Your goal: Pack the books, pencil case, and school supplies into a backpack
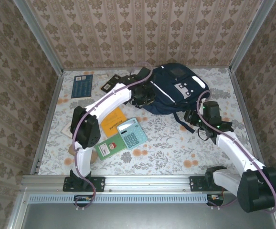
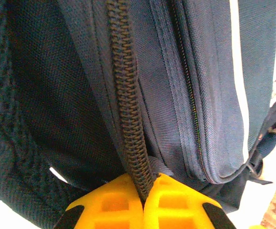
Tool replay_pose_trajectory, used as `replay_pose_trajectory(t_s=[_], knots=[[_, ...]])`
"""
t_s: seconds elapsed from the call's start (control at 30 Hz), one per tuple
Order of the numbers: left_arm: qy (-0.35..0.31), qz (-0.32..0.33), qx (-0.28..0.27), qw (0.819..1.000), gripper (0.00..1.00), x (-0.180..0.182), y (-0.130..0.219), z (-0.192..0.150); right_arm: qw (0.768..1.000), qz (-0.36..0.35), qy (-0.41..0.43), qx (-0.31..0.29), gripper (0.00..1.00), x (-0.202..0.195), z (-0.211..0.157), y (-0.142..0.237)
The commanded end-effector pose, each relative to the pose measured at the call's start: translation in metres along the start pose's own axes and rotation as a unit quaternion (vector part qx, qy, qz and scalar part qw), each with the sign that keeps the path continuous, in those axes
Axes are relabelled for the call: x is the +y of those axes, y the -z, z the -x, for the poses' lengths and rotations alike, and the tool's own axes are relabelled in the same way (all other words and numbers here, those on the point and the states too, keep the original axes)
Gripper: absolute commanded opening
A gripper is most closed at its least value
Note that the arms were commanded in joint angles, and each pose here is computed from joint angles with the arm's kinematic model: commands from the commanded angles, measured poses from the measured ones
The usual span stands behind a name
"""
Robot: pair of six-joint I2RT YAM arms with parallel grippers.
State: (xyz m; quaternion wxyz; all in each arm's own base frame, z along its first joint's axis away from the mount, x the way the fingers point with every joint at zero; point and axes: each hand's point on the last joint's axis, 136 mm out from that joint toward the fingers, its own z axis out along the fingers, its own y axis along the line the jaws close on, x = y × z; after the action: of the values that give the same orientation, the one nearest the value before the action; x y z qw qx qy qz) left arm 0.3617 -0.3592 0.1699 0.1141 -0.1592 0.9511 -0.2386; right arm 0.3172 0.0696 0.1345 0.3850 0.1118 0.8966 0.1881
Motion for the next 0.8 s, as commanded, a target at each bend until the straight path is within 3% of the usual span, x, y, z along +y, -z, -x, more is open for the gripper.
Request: replay_pose_trajectory(t_s=[0.0, 0.43, 0.77], knots=[[-0.017, -0.051, -0.039, 0.998, 0.0, -0.026, 0.05, 0.016, 0.998, 0.003, 0.035, -0.044, 0.39, 0.004, 0.008, 0.001], [-0.012, -0.08, -0.062, 0.995, 0.0, -0.034, 0.083, 0.025, 0.995, 0.026, 0.056, -0.08, 0.27, 0.003, 0.011, -0.025], [-0.002, -0.093, -0.066, 0.993, 0.0, -0.036, 0.094, 0.028, 0.993, 0.109, -0.009, -0.04, 0.43, 0.001, 0.024, -0.058]])
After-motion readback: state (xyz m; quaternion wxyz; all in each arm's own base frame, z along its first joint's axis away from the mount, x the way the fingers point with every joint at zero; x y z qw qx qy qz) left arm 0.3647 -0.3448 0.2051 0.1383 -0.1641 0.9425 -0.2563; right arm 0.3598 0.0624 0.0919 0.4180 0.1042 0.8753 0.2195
